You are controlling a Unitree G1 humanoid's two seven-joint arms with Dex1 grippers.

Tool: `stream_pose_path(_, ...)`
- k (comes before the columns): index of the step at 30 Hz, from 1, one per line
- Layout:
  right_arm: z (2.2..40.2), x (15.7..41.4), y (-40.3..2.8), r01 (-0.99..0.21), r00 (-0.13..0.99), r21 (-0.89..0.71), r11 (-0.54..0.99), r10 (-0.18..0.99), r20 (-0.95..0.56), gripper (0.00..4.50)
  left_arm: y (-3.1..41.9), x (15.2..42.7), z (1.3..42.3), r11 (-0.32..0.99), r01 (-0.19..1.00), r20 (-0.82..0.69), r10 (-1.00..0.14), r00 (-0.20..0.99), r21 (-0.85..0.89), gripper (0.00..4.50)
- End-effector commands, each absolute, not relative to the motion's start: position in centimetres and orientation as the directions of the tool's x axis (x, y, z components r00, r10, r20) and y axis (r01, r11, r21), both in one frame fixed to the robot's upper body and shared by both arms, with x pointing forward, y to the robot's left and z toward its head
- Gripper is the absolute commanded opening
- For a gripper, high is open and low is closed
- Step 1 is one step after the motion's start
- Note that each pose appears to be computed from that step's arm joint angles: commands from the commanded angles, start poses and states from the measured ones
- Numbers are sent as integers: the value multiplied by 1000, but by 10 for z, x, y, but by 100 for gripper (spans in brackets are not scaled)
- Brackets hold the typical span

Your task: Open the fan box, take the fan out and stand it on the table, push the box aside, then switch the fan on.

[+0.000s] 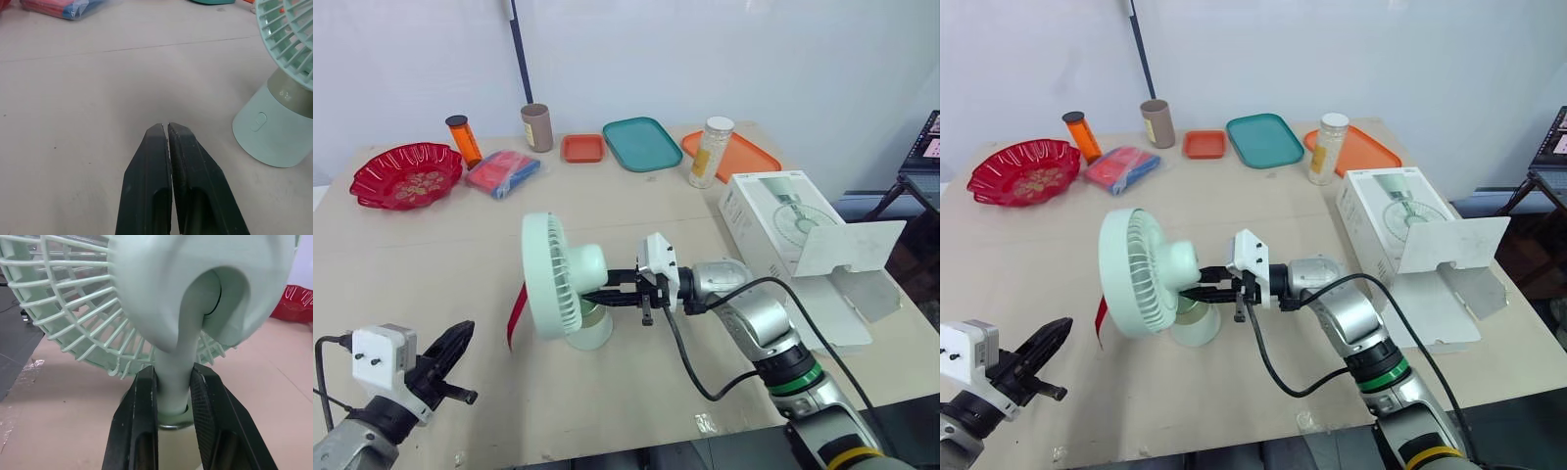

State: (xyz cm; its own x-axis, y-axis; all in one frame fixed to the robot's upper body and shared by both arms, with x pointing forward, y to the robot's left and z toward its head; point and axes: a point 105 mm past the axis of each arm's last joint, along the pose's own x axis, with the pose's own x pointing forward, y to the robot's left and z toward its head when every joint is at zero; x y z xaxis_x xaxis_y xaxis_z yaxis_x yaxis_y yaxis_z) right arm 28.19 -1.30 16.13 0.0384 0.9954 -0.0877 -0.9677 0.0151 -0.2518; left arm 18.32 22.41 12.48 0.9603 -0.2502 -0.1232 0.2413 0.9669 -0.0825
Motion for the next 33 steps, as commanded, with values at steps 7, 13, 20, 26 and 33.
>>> stream_pose_path(7, 189, 289, -39, -940, 154, -315, 127, 986, -62, 38, 219, 192, 132, 956, 288, -101, -293, 951, -59, 22)
stream_pose_path(13, 194, 290, -43, -937, 170, -320, 141, 984, -62, 38, 216, 197, 132, 948, 312, -100, -317, 943, -60, 22)
stream_pose_path(20, 189, 288, -48, -939, 168, -318, 129, 981, -97, 38, 211, 201, 131, 942, 328, -94, -333, 938, -62, 22)
stream_pose_path(26, 182, 296, -48, -938, 196, -312, 150, 973, -123, 38, 210, 202, 131, 941, 333, -91, -338, 937, -63, 22)
stream_pose_path(33, 188, 297, -38, -943, 189, -298, 150, 976, -107, 38, 207, 204, 131, 937, 342, -86, -347, 934, -63, 22)
